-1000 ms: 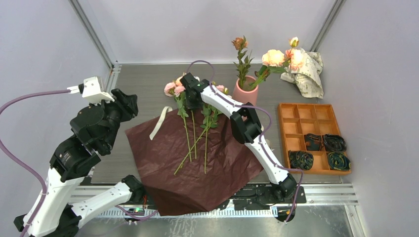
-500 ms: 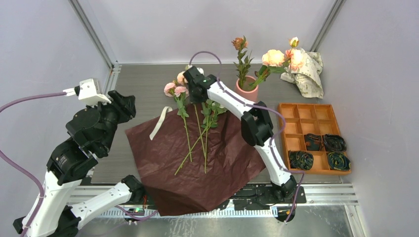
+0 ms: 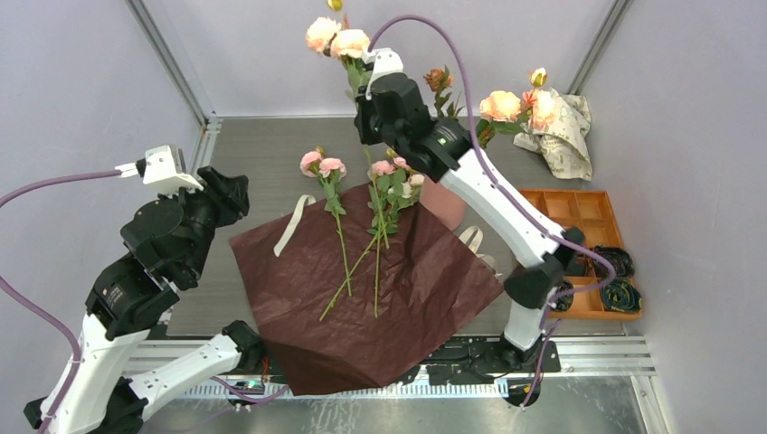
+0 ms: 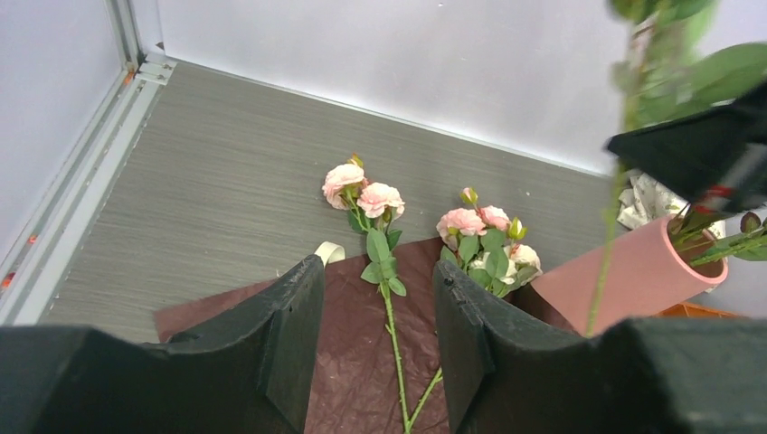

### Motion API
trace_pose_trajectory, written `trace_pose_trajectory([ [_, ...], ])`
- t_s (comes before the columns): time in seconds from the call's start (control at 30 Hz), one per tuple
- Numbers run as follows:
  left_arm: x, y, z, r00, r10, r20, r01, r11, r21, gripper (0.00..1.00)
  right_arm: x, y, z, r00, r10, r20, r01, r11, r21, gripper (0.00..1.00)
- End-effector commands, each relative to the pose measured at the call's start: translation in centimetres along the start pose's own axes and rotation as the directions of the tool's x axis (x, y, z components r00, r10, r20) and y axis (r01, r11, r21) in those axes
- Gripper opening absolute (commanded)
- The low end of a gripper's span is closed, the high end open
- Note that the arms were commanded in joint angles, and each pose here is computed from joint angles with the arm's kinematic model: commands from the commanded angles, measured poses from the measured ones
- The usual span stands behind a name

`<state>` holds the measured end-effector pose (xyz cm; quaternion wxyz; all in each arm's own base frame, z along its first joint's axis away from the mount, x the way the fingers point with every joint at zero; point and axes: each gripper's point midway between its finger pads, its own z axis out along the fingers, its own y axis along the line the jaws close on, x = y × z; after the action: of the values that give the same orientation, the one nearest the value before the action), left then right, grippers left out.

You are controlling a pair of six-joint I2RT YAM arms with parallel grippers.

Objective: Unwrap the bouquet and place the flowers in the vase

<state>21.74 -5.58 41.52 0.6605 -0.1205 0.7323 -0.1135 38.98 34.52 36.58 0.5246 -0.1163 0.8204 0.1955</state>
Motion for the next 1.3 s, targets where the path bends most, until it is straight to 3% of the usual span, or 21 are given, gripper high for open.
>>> trace_pose_trajectory([
  [0.0,-0.3,-0.7,0.2,0.999,-0.032,0.014,0.031,0.999,0.021,0.49,-9.6,-0.2,-9.6,0.931,-0.123,0.344,0.112,0.992,0.052,0.01],
  [0.1,-0.1,-1.1,0.6,0.999,-0.032,0.007,0.032,0.999,0.029,0.49,-12.8,-1.4,-14.5,0.867,-0.140,0.479,0.111,0.990,0.089,0.01],
  [0.33,0.3,-2.3,1.3,0.999,-0.036,-0.009,0.037,0.998,0.051,0.49,-17.2,-4.9,-24.0,0.642,-0.150,0.752,0.059,0.987,0.147,0.01],
  [0.57,0.7,-3.4,2.0,0.999,-0.047,-0.022,0.048,0.996,0.075,0.49,-18.3,-7.6,-27.0,0.522,-0.266,0.811,0.024,0.954,0.298,0.01],
  [0.87,1.4,-4.5,2.5,0.997,-0.056,-0.051,0.061,0.993,0.103,0.48,-18.8,-9.5,-24.0,0.494,-0.389,0.778,0.012,0.897,0.441,0.01],
  [1.27,2.0,-4.7,3.0,0.997,-0.048,-0.061,0.054,0.994,0.099,0.48,-15.6,-13.5,-19.7,0.569,-0.356,0.741,-0.051,0.884,0.464,0.01],
])
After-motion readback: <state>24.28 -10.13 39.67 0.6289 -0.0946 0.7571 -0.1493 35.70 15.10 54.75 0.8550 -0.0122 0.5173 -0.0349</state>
